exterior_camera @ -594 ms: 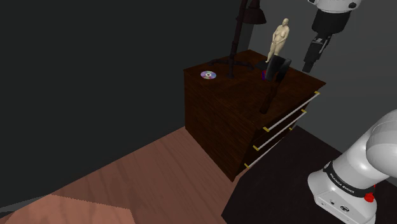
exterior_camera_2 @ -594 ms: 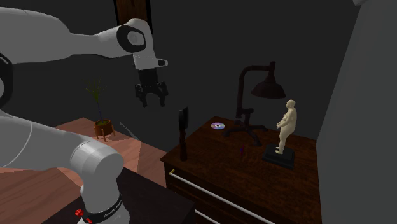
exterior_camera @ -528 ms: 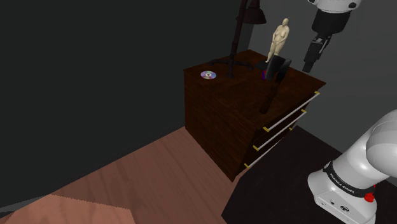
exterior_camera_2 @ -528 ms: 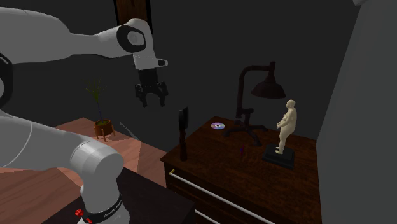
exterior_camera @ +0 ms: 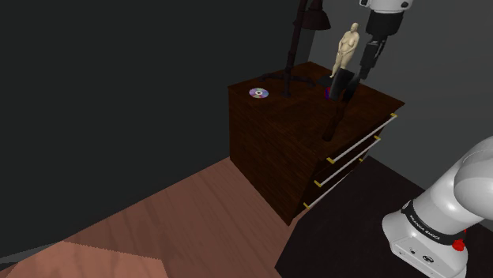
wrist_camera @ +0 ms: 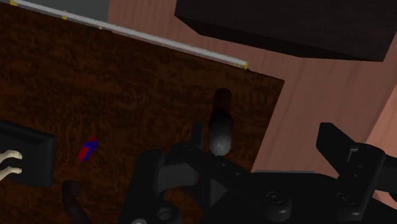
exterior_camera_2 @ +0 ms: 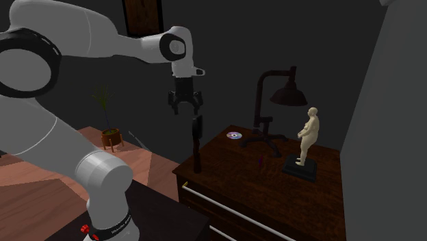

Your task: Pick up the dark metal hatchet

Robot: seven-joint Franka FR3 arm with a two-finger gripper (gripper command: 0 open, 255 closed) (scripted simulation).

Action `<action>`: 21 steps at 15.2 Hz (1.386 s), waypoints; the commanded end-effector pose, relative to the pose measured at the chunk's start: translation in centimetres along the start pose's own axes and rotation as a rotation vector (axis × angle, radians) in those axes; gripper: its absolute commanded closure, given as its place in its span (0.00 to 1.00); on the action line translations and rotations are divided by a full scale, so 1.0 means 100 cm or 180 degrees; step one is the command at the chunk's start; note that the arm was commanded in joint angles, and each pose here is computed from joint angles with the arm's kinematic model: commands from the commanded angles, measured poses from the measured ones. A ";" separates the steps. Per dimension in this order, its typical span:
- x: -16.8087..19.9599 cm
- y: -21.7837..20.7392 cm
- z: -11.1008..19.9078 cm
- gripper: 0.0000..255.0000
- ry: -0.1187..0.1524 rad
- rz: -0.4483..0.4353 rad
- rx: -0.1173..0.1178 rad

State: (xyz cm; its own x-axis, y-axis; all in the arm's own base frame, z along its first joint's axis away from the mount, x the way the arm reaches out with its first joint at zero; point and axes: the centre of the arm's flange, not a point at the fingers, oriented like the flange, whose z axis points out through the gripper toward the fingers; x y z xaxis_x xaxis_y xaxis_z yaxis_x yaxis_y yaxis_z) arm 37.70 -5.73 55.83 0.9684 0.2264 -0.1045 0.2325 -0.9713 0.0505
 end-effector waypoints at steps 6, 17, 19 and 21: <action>0.027 0.034 0.031 0.00 -0.0020 -0.0102 0.0111; 0.029 0.033 0.049 1.00 -0.0020 -0.0102 0.0111; 0.029 0.033 0.049 1.00 -0.0020 -0.0102 0.0111; 0.029 0.033 0.049 1.00 -0.0020 -0.0102 0.0111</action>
State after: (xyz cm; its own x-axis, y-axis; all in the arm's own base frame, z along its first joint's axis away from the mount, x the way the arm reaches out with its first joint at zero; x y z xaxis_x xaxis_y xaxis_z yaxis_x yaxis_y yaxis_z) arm 40.81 -8.65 50.83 0.9600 0.2570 -0.1109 0.2599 -0.9656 0.0126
